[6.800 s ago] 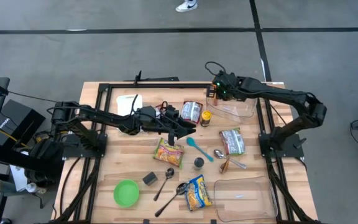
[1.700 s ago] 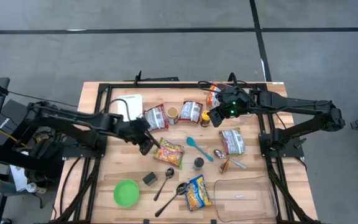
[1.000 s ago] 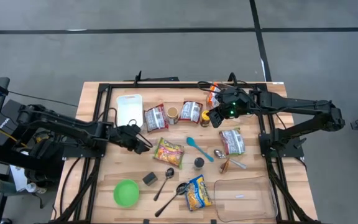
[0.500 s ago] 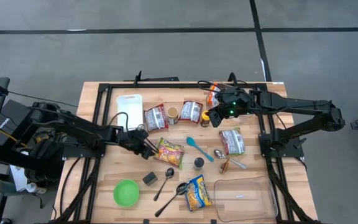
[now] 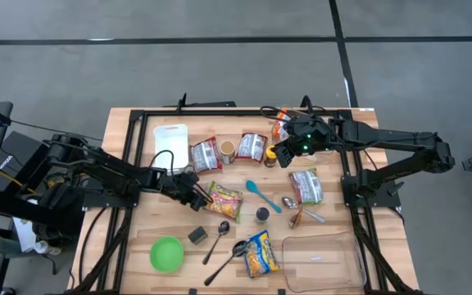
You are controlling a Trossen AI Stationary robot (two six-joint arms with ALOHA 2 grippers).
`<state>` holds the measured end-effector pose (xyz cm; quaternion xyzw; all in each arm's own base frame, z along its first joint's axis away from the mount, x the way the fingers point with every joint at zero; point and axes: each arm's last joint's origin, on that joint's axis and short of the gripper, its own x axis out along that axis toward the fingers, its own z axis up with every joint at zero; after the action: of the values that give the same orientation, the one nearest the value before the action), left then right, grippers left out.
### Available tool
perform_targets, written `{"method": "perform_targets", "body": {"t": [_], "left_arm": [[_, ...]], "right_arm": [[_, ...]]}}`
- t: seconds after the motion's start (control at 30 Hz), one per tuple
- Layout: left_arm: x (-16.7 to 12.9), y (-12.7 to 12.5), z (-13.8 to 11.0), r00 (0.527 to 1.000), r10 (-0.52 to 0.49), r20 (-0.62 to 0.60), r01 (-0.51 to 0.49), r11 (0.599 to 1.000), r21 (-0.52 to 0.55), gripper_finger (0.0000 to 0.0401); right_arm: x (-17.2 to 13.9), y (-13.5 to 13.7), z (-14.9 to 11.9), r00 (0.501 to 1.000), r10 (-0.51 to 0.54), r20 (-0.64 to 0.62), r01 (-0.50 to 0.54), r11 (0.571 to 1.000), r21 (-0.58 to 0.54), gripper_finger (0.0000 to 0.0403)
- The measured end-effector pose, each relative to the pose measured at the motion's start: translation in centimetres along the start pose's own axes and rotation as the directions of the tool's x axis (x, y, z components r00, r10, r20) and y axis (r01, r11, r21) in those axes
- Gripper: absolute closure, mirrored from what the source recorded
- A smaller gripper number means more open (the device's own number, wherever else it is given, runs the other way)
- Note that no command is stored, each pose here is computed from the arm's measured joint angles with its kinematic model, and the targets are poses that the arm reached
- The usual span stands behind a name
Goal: Pick & Place Food Item
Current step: Put the left green noodle pack into the top transparent bin
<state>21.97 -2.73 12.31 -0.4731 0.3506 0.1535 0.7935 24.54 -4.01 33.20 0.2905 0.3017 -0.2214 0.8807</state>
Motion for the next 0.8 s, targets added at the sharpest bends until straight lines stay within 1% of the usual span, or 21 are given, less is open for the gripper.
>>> {"method": "perform_targets", "body": {"t": [0.17, 0.6, 0.8], "left_arm": [[0.0, -0.03, 0.07, 1.0, 0.002, 0.019, -0.003, 0.999, 0.051, 0.0261], [0.01, -0.03, 0.13, 0.999, 0.007, 0.036, -0.009, 0.998, 0.056, 0.0261], [0.65, 0.29, -0.1, 1.0, 0.02, 0.004, -0.02, 0.998, 0.056, 0.0261]], "right_arm": [[0.0, 0.0, 0.0, 1.0, 0.0, 0.0, 0.0, 1.0, 0.0, 0.0295], [-0.01, 0.01, 0.01, 1.0, 0.0, 0.001, 0.0, 1.0, 0.0, 0.0295], [-0.01, 0.02, 0.02, 1.0, 0.001, 0.002, -0.001, 1.0, 0.0, 0.0295]]}}
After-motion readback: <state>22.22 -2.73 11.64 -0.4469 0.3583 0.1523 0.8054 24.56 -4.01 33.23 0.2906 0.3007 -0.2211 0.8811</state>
